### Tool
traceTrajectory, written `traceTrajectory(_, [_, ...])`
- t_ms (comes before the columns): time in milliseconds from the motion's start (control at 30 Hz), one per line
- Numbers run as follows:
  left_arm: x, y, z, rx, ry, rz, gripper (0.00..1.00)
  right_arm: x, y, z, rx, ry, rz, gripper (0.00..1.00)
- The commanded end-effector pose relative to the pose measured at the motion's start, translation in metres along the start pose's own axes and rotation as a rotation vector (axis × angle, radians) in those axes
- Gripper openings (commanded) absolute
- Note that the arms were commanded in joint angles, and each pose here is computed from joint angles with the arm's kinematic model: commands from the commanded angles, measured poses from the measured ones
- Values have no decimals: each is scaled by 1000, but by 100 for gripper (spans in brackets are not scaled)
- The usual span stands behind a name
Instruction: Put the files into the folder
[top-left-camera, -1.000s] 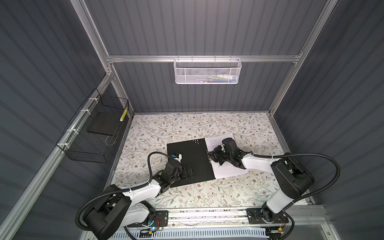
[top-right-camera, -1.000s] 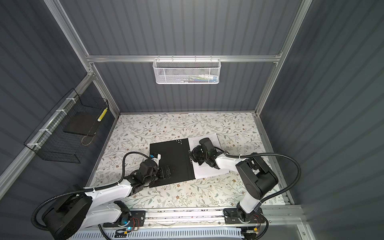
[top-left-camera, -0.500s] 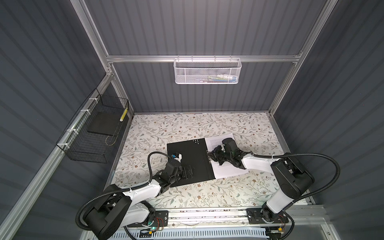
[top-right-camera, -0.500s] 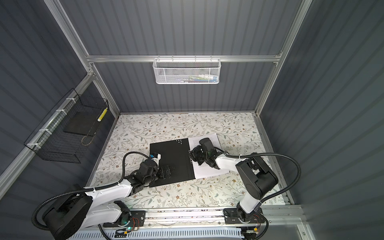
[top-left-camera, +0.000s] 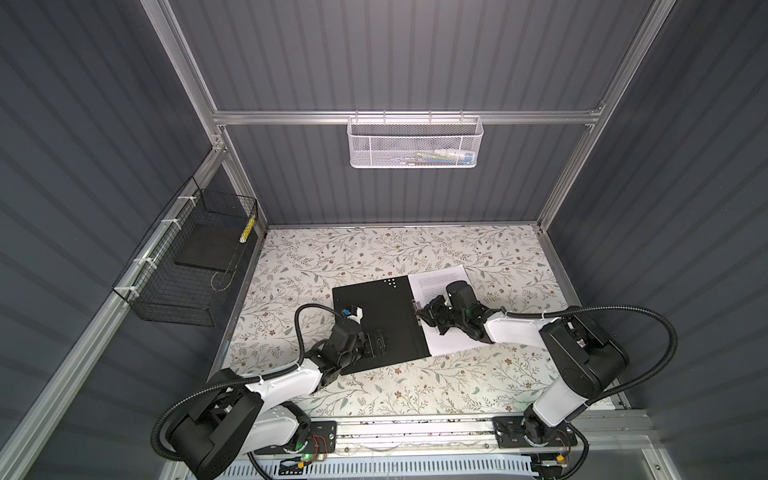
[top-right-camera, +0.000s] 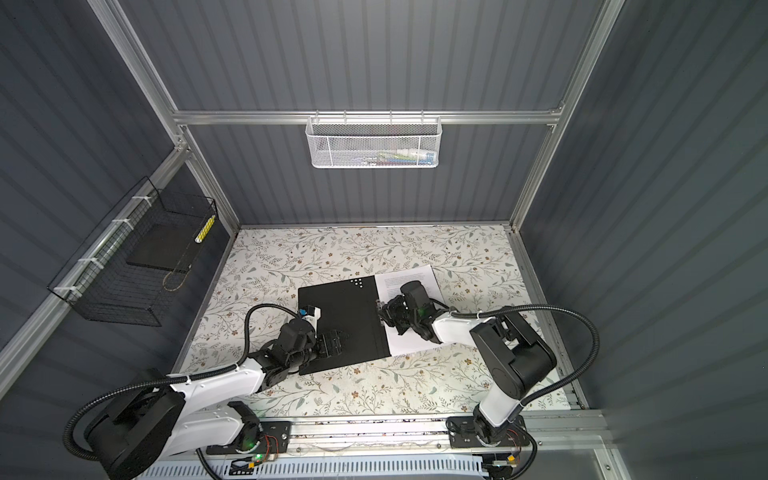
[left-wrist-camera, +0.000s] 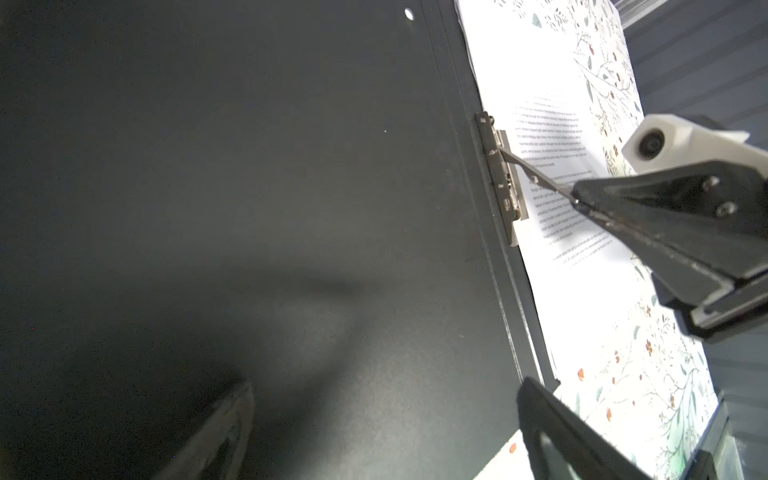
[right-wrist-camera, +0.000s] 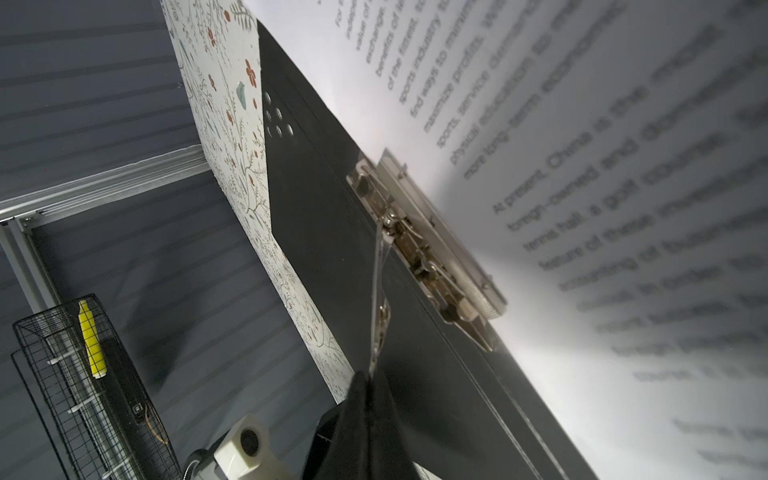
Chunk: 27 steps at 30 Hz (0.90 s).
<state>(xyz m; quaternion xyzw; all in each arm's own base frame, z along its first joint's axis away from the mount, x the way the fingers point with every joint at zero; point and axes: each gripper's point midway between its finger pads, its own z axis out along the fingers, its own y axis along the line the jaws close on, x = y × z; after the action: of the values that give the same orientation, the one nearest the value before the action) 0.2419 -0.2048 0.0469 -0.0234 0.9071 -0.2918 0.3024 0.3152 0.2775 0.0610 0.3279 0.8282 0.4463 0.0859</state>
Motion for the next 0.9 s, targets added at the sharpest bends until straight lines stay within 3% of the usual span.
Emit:
traceTrajectory(0, [37,49,-1,-204,126,-55,100,-2,-32,-1,59,-9,-22,0])
traceTrajectory(167, [40,57,0,-259,146,-72,100,3,-52,-3,79,36,-57,0])
traceTrajectory(867, [46,78,-15,-352,122,-109,100,-20,-148,-16,323,-87,-171,0])
